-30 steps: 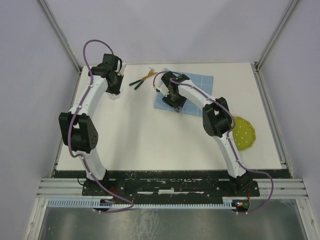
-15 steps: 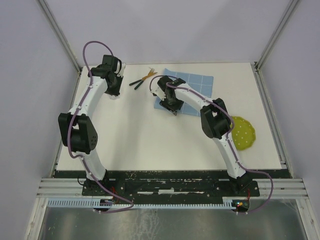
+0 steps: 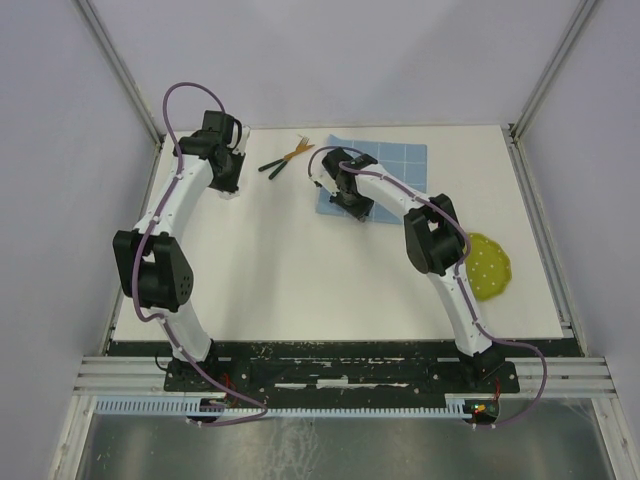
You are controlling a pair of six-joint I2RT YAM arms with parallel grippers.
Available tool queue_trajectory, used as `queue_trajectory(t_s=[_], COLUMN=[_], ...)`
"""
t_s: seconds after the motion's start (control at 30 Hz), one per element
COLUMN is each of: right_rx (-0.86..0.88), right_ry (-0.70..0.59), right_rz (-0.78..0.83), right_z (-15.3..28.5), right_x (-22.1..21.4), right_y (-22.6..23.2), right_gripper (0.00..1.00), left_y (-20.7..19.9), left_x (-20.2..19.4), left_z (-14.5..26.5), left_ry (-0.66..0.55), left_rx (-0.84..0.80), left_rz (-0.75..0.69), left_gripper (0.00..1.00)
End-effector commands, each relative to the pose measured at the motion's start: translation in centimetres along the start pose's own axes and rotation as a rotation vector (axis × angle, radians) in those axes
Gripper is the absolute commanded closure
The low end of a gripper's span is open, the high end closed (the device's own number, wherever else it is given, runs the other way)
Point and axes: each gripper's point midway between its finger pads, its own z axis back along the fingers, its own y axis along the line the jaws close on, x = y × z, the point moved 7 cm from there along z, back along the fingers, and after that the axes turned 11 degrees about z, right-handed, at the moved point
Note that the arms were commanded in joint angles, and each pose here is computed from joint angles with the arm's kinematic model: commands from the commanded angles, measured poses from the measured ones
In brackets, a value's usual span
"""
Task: Set the dinner table for one person
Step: Move the napkin to the center of the board.
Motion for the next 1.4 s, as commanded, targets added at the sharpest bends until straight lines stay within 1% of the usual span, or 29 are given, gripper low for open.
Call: queue_trajectory(t_s=[0.0,0.1,0.13,0.17,0.3,0.43,0.57,0.73,0.93,1.17,1.37], right_rx=[0.032,0.047,0.05,0.056,0.091,0.121,0.164,0.231,0.297,0.396,0.437], right_ry=[0.026,0.034,0.036,0.033,0.025,0.014,0.005,0.03,0.004,0.001,-0.002], right_rz=[-0.007,-0.007,-0.009,-0.008,0.012,0.048,0.088,0.125,0.186,0.243,0.313], right_z=[-1.8,-2.0,-2.0,-2.0,-1.0,0.7,1.9,2.7,4.6,5.5,6.4], right_x=[-0.5,-0.6,-0.6,-0.6,-0.5,-0.5,-0.7,-1.4,-1.4,-1.4,-1.2], right_y=[0.7,1.0,1.0,1.1,1.8,3.6,6.3,10.1,14.3,18.2,20.7], right_gripper=[0.76,0.94,0.97,0.98,0.98,0.98,0.98,0.98,0.98,0.98,0.98], left_y=[0.5,0.6,0.5,0.5,0.6,0.5,0.5,0.3,0.3,0.5,0.4], left_x=[1.2,1.3,1.3,1.3,1.3,1.4,1.5,1.6,1.5,1.5,1.5], left_z=[2.1,2.1,2.2,2.2,2.3,2.6,2.8,2.9,3.4,4.0,4.1], left_ry=[-0.083,-0.084,-0.085,-0.087,-0.088,-0.095,-0.106,-0.107,-0.117,-0.133,-0.134], left_rx=[0.009,0.012,0.011,0.01,0.009,0.001,-0.002,-0.018,-0.027,-0.021,-0.031], left_rz=[0.004,0.005,0.004,0.004,0.005,0.012,0.013,0.012,0.017,0.013,0.014], left_gripper=[0.67,0.67,0.67,0.66,0.66,0.66,0.66,0.66,0.66,0.66,0.66])
